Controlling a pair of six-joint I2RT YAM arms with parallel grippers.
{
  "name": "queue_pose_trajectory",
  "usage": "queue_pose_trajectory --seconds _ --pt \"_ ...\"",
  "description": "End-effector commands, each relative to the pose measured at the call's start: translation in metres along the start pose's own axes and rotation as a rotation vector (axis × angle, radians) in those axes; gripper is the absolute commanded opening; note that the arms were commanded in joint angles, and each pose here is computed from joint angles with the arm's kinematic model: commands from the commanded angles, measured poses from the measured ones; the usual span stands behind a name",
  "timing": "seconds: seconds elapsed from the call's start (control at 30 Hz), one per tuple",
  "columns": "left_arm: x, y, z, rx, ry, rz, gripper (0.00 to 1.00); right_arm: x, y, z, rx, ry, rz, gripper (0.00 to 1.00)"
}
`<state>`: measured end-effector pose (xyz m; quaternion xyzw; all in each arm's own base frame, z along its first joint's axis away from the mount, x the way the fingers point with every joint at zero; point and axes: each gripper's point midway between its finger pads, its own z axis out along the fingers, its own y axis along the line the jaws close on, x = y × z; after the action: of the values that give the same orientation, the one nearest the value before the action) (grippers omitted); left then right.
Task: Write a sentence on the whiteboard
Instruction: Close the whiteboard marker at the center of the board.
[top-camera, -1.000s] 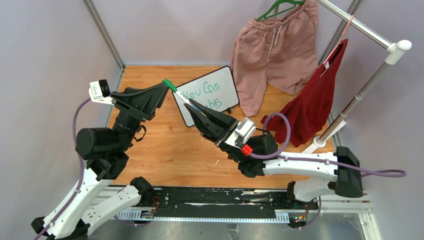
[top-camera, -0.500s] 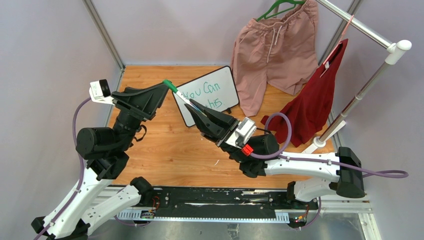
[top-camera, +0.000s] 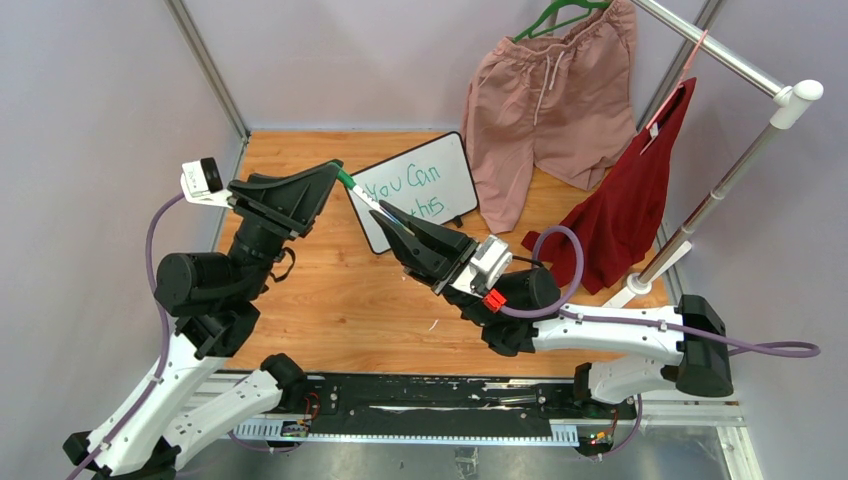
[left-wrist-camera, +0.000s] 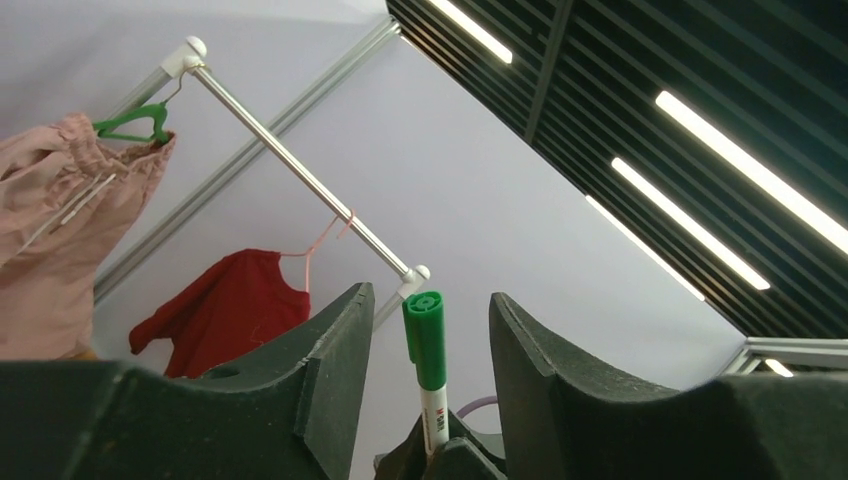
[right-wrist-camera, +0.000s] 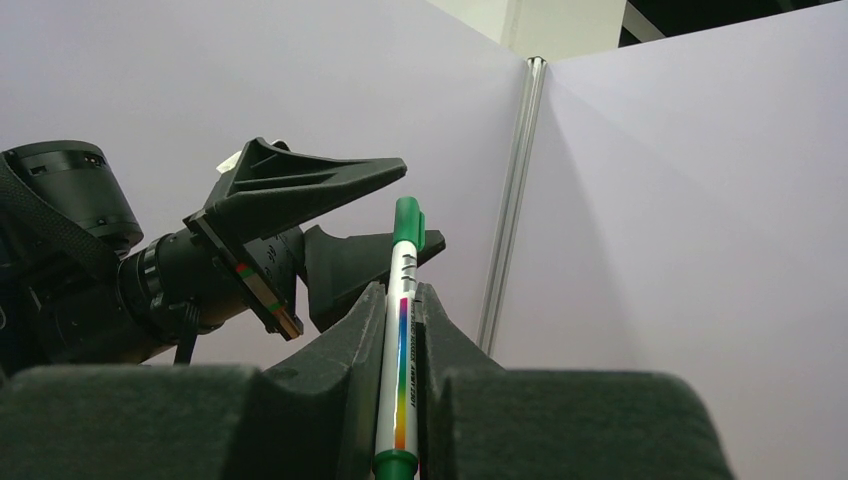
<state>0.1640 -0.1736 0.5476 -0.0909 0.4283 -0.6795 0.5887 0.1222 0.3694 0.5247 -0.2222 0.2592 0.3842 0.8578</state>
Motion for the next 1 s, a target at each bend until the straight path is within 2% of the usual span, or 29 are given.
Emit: queue_pose_trajectory --seconds 0.0,0.27,0.7,0.97 --pt "-0.0029 -0.0061 0.0024 0.015 -0.008 0.014 0.49 -0.0188 -0.0043 -0.0012 0.009 -0.046 0.015 0.00" --pt "-0.0019 -0.0056 0.0018 0.017 -0.004 0.019 0.39 -0.0164 -0.0046 -0.0019 0.012 -0.037 0.012 0.00" --pt "-0.0012 -0.0016 -0.0008 0.008 -0.006 0.027 0.38 -0.0138 -0.0046 -0.0027 0.014 -0.030 0.010 0.00" --pt "0.0009 0.0007 -0.0023 0.006 0.000 0.028 0.31 -0.0106 -0.0039 -0.0053 0.013 -0.022 0.008 0.00"
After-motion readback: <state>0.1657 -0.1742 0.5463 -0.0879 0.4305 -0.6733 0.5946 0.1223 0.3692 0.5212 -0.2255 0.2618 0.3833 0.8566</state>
